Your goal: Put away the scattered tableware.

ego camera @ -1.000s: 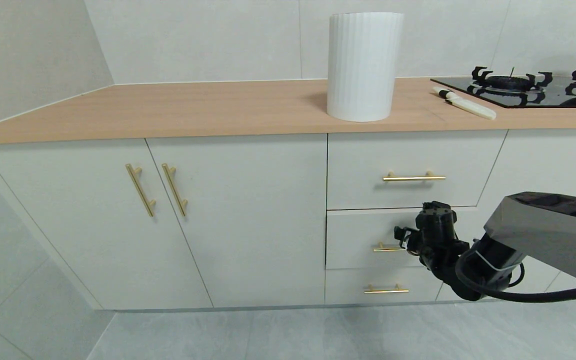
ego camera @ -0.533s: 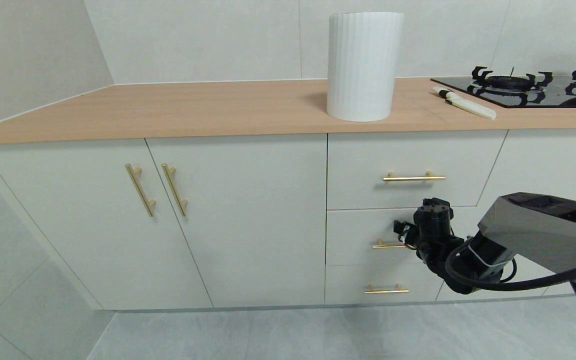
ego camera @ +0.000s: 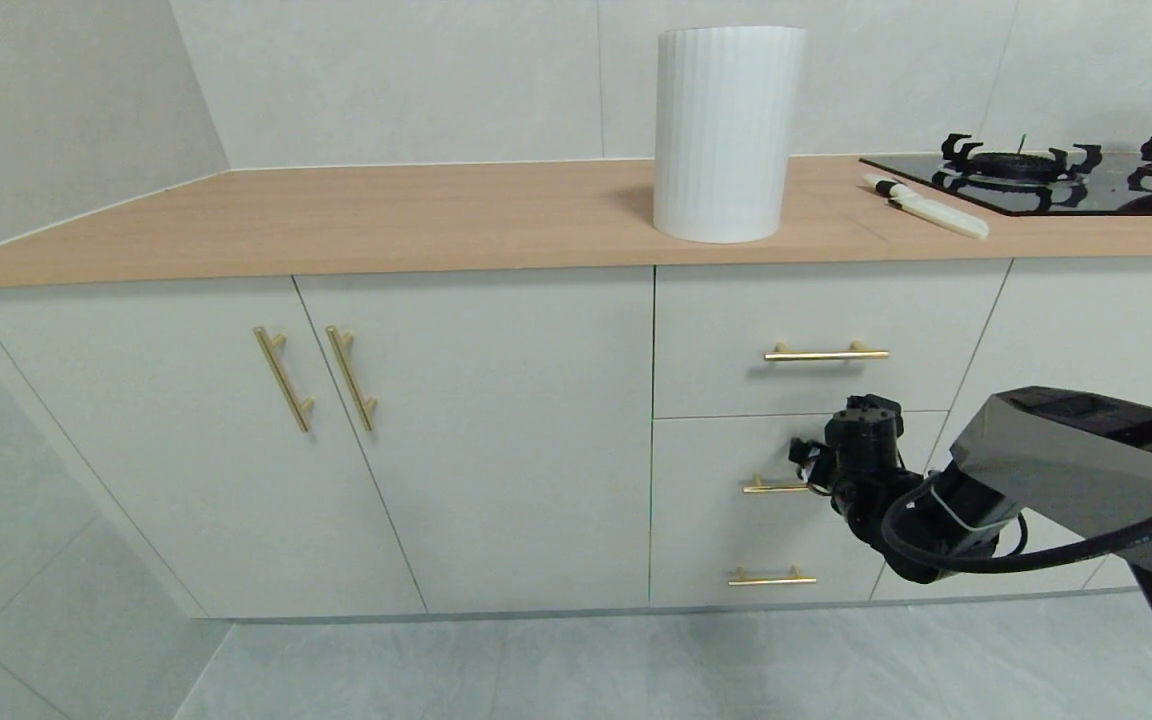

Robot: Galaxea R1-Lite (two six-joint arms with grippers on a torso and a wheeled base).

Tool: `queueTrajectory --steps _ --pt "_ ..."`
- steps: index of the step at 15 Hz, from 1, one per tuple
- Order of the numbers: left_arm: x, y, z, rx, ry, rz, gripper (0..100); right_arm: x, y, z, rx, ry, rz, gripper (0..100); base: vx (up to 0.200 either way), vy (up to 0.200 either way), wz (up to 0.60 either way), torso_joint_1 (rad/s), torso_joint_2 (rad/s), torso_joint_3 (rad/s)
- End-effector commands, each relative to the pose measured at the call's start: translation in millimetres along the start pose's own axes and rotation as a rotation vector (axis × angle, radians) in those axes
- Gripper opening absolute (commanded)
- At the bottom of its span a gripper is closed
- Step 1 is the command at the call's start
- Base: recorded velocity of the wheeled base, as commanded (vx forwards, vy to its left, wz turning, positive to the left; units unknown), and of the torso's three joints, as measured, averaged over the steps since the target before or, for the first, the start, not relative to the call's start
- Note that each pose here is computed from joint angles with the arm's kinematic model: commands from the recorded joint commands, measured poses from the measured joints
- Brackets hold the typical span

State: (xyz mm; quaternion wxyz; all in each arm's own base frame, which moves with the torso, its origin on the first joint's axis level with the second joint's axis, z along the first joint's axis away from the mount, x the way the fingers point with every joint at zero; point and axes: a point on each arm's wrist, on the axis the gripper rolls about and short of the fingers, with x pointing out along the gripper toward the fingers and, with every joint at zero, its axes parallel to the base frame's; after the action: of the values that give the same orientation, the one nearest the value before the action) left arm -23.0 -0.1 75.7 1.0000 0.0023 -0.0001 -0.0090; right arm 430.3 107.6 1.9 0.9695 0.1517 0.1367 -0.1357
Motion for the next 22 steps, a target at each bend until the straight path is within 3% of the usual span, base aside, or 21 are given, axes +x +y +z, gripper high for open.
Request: queueTrajectory --steps 1,3,4,7,11,15,19,22 --pt "0 0.0 0.0 0.000 0.000 0.000 100 -6 0 5 -0.004 0.004 0.000 100 0.000 0.000 0.00 0.000 0.00 0.000" --pt "0 0.0 0.0 0.000 0.000 0.000 100 -28 -7 17 -0.023 0.033 0.010 100 0.000 0.000 0.00 0.000 0.00 0.000" --pt "0 0.0 0.0 0.000 0.000 0.000 100 -67 -13 43 -0.033 0.106 0.116 100 0.000 0.000 0.00 0.000 0.00 0.000" --pt "0 0.0 0.0 0.000 0.000 0.000 100 -131 -24 93 -0.053 0.160 0.166 100 0.000 0.000 0.00 0.000 0.00 0.000" --pt "0 0.0 0.0 0.000 0.000 0.000 100 -203 -47 125 -0.107 0.069 0.165 100 0.000 0.000 0.00 0.000 0.00 0.000" --pt "0 0.0 0.0 0.000 0.000 0.000 100 -286 -93 136 -0.185 -0.104 0.122 100 0.000 0.000 0.00 0.000 0.00 0.000" --pt "0 0.0 0.0 0.001 0.000 0.000 100 -364 -152 122 -0.194 -0.260 0.057 100 0.000 0.000 0.00 0.000 0.00 0.000" --pt "0 0.0 0.0 0.000 0.000 0.000 100 -409 -187 104 -0.188 -0.269 -0.043 100 0.000 0.000 0.00 0.000 0.00 0.000"
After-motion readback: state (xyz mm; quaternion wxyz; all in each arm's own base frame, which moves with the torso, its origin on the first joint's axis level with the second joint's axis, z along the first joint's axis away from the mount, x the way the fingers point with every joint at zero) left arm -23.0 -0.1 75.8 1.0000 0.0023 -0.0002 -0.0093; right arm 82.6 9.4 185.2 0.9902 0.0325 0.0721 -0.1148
